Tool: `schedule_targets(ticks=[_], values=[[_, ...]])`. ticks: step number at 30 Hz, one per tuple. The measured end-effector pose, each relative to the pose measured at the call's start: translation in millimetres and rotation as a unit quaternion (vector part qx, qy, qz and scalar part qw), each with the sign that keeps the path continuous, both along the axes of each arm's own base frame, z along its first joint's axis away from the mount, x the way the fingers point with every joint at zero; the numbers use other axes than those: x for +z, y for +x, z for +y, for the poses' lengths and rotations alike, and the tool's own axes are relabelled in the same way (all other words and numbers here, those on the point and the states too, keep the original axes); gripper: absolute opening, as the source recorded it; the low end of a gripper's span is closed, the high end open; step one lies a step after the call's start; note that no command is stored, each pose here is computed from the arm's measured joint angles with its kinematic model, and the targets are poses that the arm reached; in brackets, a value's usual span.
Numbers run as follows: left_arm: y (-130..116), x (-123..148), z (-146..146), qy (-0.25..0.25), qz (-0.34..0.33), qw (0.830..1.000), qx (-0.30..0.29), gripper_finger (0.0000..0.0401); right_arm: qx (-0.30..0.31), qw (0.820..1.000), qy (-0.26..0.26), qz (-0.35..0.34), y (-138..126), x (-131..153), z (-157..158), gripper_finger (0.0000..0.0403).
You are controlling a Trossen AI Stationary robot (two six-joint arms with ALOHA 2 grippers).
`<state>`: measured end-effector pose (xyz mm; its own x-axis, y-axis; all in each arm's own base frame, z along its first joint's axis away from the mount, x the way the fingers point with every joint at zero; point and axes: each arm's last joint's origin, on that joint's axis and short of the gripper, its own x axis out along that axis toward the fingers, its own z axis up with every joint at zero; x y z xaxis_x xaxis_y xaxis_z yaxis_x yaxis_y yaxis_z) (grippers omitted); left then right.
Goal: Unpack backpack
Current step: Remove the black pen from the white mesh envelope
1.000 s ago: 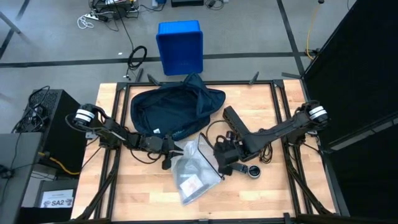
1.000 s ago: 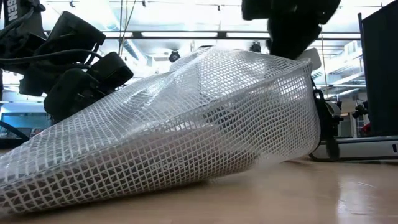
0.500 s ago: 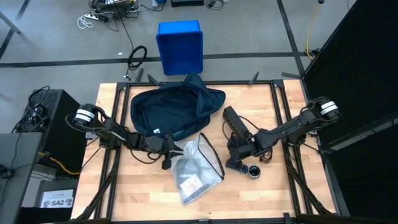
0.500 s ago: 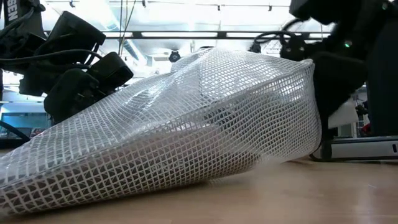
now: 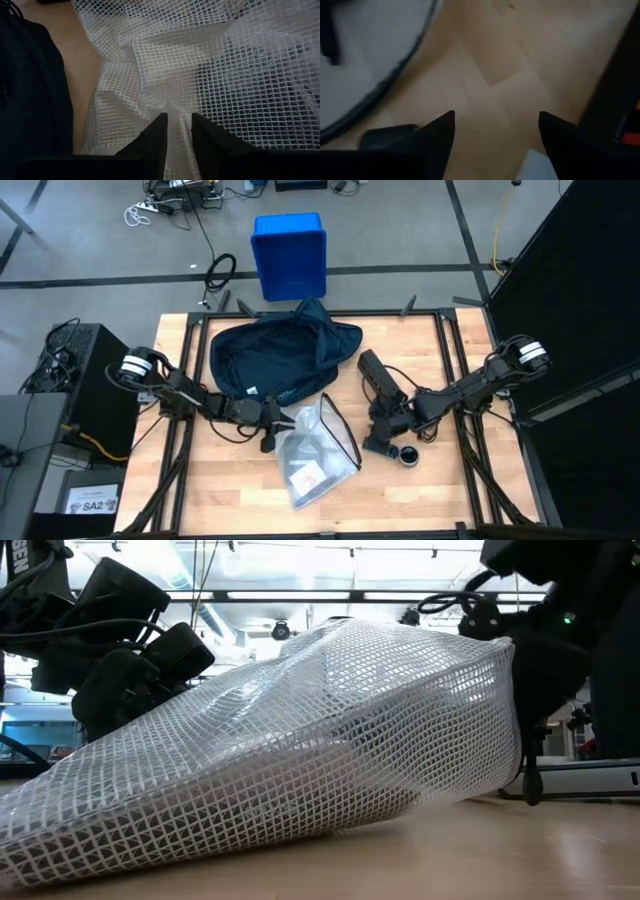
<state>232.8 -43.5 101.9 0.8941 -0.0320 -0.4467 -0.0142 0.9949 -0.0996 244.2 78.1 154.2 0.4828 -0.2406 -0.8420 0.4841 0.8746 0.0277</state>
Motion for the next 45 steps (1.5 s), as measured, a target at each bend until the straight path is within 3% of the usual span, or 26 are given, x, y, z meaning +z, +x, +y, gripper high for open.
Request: schedule_targets(ticks=[6, 12, 16, 24, 36, 40, 45], values=[[0, 0, 0, 0.003, 0.0, 1.0, -0.001, 0.0062, 0.065, 0.996, 0.015, -0.059, 20, 21, 10, 0.0259], [0, 0, 0, 0.004, -0.001, 1.0, -0.002, 0.0062, 0.178, 0.977, -0.04, -0.11, 32, 35, 24, 0.0215], [0, 0, 0, 0.004, -0.001, 1.0, -0.002, 0.0062, 0.186, 0.975, -0.038, -0.119, 37, 31, 26, 0.018], [1, 2, 0, 0.002, -0.012, 1.0, -0.002, 0.0062, 0.242, 0.96, 0.014, -0.141, 58, 4, 38, 0.0137], [2, 3, 0, 0.006, -0.014, 1.0, -0.004, 0.0062, 0.258, 0.962, 0.002, -0.094, 97, -27, 54, 0.0172], [2, 3, 0, 0.005, -0.013, 1.0, -0.004, 0.0062, 0.243, 0.969, -0.012, -0.051, 107, -37, 52, 0.0186], [2, 3, 0, 0.006, -0.013, 1.0, -0.004, 0.0062, 0.228, 0.973, -0.004, -0.048, 109, -38, 52, 0.0186]])
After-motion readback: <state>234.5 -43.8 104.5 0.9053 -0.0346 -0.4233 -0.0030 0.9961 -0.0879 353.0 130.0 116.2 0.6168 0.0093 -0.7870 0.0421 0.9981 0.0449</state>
